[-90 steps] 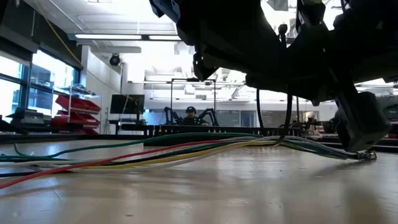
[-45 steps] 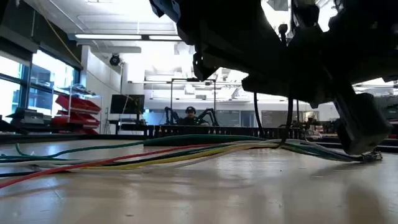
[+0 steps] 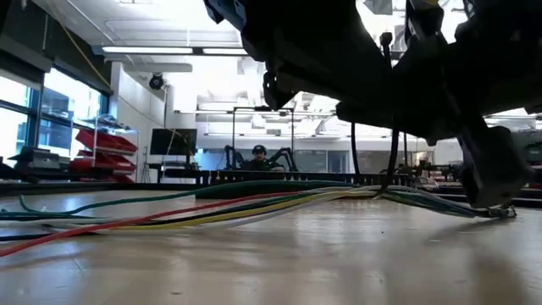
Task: Ziptie cables
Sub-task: Wrap the colored loose cables with the black zip tie
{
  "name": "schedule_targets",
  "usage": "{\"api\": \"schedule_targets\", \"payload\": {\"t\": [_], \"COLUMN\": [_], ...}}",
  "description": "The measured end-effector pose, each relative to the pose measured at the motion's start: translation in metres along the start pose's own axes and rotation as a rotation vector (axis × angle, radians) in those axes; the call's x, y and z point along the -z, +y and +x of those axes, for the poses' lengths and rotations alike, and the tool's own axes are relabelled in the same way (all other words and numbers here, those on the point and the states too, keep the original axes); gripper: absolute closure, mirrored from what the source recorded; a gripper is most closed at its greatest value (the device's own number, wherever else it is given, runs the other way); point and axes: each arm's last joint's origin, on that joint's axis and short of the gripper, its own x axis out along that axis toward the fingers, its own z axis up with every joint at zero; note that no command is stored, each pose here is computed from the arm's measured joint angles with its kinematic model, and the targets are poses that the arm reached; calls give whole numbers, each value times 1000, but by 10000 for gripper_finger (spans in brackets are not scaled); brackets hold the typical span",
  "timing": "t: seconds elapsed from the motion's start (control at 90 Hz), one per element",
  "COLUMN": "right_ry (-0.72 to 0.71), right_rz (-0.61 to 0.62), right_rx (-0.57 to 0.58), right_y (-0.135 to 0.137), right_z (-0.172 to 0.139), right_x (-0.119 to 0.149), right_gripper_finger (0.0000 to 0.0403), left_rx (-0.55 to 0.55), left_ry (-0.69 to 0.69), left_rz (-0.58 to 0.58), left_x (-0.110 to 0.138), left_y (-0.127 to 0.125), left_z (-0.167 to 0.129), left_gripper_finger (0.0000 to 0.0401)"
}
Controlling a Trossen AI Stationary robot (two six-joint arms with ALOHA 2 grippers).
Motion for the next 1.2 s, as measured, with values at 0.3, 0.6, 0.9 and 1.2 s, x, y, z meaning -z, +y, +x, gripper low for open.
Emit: {"api": "schedule_targets", "payload": {"t": [0.3,0.6,0.9,1.2], "right_ry": [-19,-33,-54,-59], "right_rz": [-15,-38,-72,-150], "right_rx": [-4,-3,-11,-10], "right_y": [0,-2,1,2], "right_z": [0,0,-6,-7], "right_x": [-5,-9,-13,-14], "right_gripper_finger": [403,403,403,403], "left_rx": [1,1,-1,22], "left_ry": [-2,-1,-2,-31], "left_rz": [-1,-1,-1,-8], "left_x": [0,0,0,-4], "left_y": [0,0,0,-1], "left_z": [0,0,0,0], "left_gripper_finger": [401,401,401,401]}}
